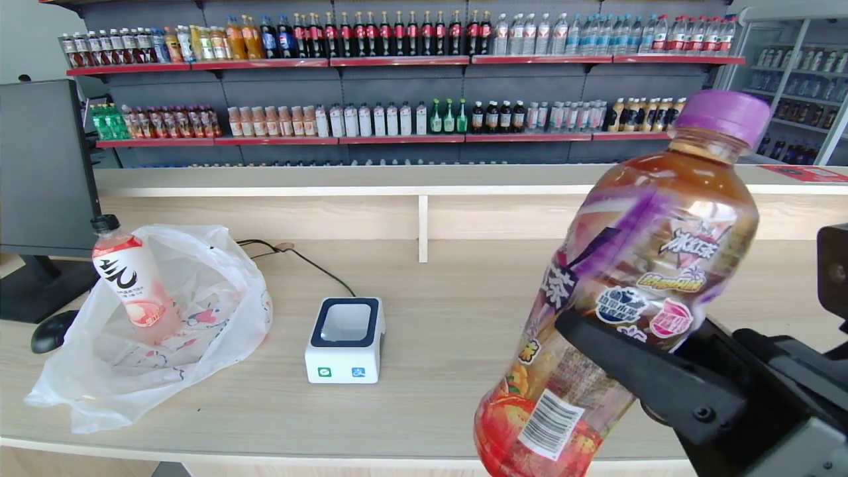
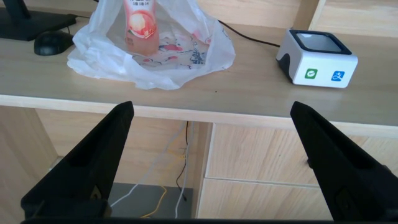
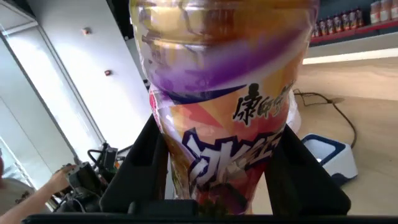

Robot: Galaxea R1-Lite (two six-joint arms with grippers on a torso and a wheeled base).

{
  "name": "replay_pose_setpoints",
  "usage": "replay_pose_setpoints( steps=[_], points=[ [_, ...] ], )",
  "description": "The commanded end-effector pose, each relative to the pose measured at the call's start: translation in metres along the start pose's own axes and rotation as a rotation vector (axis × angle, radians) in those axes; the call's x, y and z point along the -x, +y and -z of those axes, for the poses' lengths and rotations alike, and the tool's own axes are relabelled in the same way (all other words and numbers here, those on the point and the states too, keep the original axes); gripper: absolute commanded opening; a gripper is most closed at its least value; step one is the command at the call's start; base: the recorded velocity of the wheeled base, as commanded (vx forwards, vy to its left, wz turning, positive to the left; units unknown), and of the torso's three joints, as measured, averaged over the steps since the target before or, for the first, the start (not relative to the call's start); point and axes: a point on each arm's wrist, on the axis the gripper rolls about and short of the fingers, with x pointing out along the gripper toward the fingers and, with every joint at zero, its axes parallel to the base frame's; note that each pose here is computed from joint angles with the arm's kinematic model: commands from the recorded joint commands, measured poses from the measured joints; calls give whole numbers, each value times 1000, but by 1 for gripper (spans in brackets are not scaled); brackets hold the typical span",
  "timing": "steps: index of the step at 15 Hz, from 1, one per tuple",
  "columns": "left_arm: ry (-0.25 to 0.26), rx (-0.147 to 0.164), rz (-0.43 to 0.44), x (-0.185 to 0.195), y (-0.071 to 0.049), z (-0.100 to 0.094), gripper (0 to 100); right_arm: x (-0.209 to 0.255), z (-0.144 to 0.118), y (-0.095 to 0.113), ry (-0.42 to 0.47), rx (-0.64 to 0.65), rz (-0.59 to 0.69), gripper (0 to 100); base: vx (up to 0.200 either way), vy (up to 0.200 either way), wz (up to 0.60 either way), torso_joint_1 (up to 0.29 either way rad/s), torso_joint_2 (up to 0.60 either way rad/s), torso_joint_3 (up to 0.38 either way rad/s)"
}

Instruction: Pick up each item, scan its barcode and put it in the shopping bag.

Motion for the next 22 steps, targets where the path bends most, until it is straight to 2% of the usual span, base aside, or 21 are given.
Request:
replay_pose_setpoints(
  steps=[1,2,3,5,6,7,9,12,15,19,22],
  points=[
    [0,0,-1,0,0,0,100,7,13,-4,73,55,1,0,0,0,0,0,0,0],
    [-2,0,-1,0,0,0,100,8,16,-8,85,122,14,0,0,0,0,0,0,0],
    [0,0,-1,0,0,0,100,5,15,-12,83,246,25,0,0,0,0,0,0,0],
    [0,0,-1,0,0,0,100,-1,14,-23,81,355,67,0,0,0,0,0,0,0],
    [0,0,-1,0,0,0,100,-5,12,-36,77,449,130,0,0,0,0,0,0,0],
    [-2,0,-1,0,0,0,100,-2,12,-54,98,557,266,0,0,0,0,0,0,0],
    [0,0,-1,0,0,0,100,1,16,-60,109,553,415,0,0,0,0,0,0,0],
    [0,0,-1,0,0,0,100,-6,15,-67,79,550,534,0,0,0,0,0,0,0],
    [0,0,1,0,0,0,100,8,19,-74,100,488,629,0,0,0,0,0,0,0],
    [-2,0,-1,0,0,0,100,20,4,-73,29,442,667,0,0,0,0,0,0,0],
    [0,-2,1,0,0,0,100,32,9,-76,65,431,706,0,0,0,0,0,0,0]
  ],
)
